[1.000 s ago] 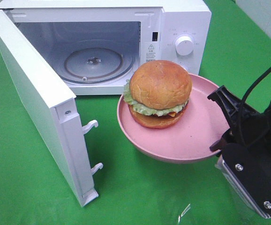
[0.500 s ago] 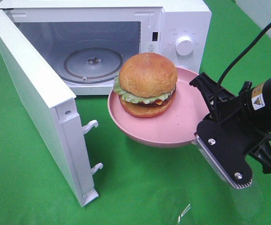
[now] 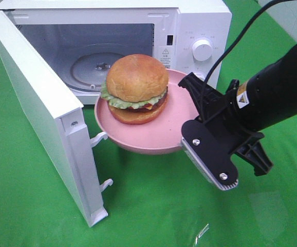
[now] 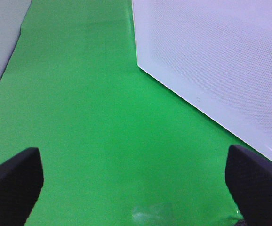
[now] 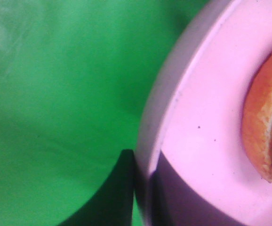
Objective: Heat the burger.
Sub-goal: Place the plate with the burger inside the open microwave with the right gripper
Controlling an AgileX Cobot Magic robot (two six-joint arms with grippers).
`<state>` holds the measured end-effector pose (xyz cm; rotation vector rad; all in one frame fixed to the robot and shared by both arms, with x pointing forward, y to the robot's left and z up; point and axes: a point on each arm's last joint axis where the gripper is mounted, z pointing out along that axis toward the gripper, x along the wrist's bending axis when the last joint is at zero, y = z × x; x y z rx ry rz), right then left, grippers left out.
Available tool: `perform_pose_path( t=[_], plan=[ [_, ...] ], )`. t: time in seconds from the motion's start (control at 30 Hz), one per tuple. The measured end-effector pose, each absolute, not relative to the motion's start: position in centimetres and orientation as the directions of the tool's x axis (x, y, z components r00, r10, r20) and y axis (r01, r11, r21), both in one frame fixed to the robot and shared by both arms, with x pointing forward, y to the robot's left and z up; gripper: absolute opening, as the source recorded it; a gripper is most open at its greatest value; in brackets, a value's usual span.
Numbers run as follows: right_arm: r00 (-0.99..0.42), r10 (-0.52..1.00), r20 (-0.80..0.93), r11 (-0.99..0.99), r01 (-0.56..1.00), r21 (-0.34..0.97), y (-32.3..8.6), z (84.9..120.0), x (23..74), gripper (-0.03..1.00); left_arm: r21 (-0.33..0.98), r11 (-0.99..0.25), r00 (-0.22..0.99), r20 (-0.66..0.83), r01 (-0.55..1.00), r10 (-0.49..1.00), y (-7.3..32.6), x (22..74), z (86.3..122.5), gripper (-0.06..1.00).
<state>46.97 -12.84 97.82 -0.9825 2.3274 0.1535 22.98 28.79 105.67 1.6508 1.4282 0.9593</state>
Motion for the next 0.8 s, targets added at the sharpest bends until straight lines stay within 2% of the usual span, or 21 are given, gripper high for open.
perform_pose_path(
  t=[0.8],
  plan=[
    [-0.558,-0.576,-0.597,0.732,-0.678,-0.072,-7.7,97.0,50.6,0.05,0.892,-0.107,0.101,0.07,0.44,0.992,28.8,23.0,105.7,0.97]
  ],
)
